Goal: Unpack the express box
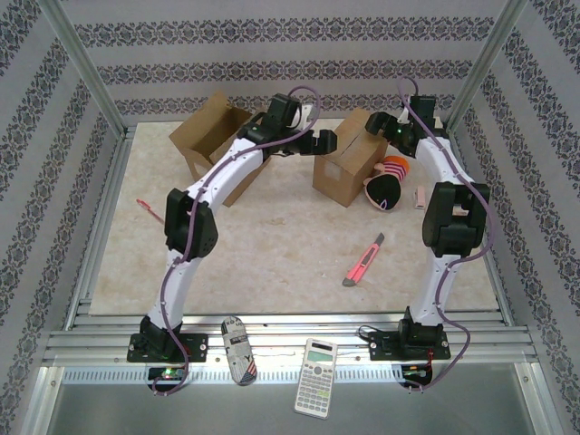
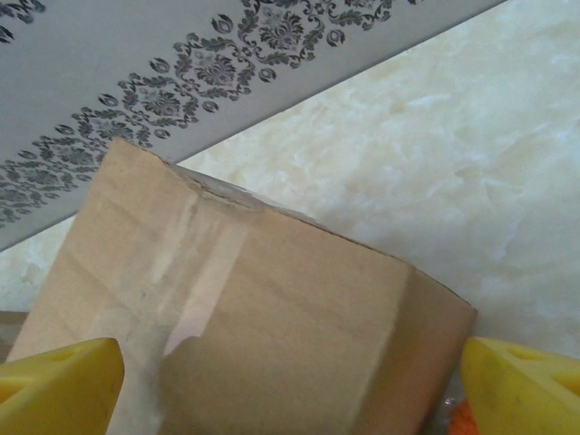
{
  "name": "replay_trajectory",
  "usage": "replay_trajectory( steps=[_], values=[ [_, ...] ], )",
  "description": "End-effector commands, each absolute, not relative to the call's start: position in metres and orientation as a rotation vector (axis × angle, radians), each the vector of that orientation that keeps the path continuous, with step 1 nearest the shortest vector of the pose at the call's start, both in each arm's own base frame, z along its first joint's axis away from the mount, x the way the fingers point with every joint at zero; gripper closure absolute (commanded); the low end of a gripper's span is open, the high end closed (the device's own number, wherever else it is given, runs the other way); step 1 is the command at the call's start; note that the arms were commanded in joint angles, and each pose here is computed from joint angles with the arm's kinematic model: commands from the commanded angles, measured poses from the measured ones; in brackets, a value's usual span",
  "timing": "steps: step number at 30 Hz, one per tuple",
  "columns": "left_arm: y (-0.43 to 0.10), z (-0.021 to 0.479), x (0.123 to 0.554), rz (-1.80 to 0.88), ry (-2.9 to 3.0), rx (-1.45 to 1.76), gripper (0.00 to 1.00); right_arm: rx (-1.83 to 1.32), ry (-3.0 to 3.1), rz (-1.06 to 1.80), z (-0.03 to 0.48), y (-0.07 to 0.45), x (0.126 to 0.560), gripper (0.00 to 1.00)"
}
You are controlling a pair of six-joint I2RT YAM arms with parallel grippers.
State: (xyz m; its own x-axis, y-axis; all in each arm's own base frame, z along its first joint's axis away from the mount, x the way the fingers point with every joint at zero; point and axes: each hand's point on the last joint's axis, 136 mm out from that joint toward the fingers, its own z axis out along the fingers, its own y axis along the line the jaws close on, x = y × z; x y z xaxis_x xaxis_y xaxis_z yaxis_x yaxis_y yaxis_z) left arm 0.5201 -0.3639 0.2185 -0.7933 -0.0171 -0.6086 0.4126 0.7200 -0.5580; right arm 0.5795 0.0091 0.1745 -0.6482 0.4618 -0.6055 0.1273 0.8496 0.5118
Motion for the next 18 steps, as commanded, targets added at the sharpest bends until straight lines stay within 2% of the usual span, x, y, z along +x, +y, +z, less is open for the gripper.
replay_trajectory(
  steps=[1, 9, 18],
  values=[
    [-0.386, 0.222, 0.525, -0.993, 2.271, 0.355, 0.0, 0.41, 2.221, 0.62, 0.178, 0.014, 0.588, 0.08],
    [-0.388, 0.203, 0.519, -0.966, 2.332, 0.361, 0.0, 0.373, 2.258, 0.762, 0.161, 0.051, 0.578, 0.18],
    [-0.368, 0.198, 0.487, -0.908, 2.382, 0.362, 0.0, 0.296, 2.303, 0.86, 0.151, 0.101, 0.558, 0.24]
  ],
)
